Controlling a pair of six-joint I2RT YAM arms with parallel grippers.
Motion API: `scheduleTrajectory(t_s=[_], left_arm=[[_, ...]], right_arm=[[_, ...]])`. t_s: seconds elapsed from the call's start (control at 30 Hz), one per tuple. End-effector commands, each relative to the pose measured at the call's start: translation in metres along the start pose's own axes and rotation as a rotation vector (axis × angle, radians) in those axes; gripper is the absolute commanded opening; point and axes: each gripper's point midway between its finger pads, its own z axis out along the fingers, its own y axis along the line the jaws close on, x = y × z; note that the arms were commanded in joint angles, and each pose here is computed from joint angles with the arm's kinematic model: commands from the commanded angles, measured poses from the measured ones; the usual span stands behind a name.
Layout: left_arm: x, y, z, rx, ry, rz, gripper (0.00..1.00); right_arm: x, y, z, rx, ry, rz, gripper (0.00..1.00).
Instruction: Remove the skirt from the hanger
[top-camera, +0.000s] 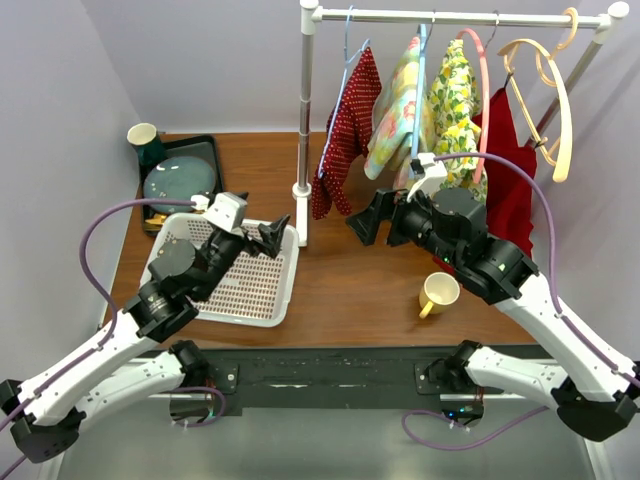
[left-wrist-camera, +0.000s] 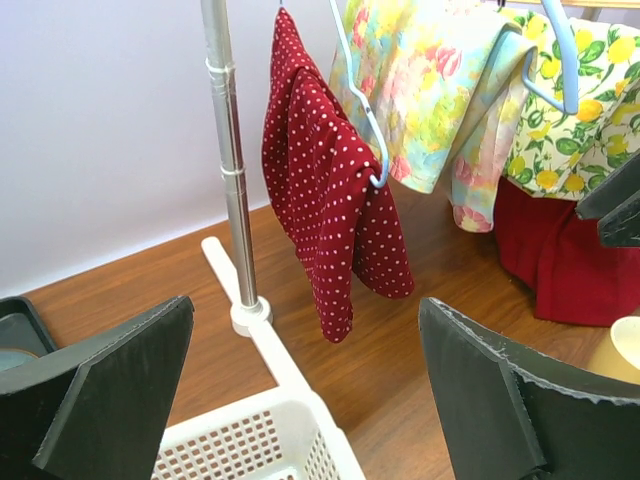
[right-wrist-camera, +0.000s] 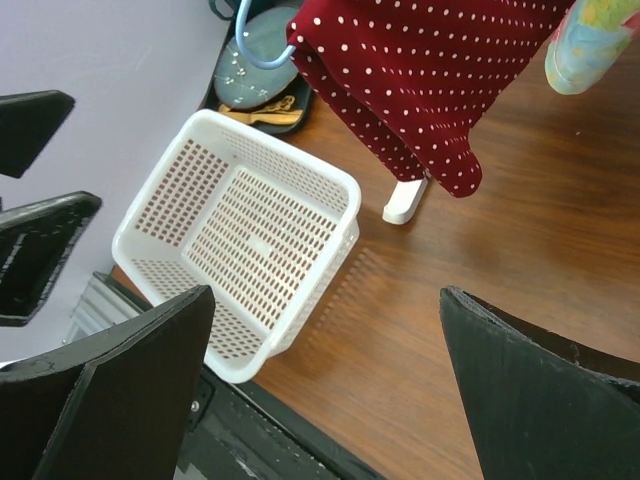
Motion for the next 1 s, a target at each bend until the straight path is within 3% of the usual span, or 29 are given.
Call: scheduleTrajectory(t_s=[0.0,0.33,0.47,0.63,0.77,0.97], left_arm=[[-0.017,0.005,-0.002,-0.022,-0.063,-0.006,1.00],[-0.012,0.007,0.000,-0.039,-0.051,0.005,1.00],[-0.010,0.008,0.001,-0.046,-0.043,0.011,1.00],[-0.006,0.007,0.004,-0.043,-0.029,0.022,1.00],[-0.010,0.008,0.002,-0.042,-0.036,0.021,0.99],[-0.012,0.010,0.000,-0.051,-0.047,0.021,0.99]], right_arm=[[-0.027,0.016,-0.009,-0.046,-0.072,0.030,0.99],[-0.082,0.065,-0.014,-0.198,-0.159,0.025,0.94],[-0.119,0.070,0.003,-0.124,-0.205,0.018,0.88],[-0.158,0.051,0.037,0.069,-0.300,0.011,0.63],[-0.170,0.032,0.067,0.168,-0.346,0.034,0.57],[-0.163,0.031,0.124,0.083,-0.267,0.085,0.48]])
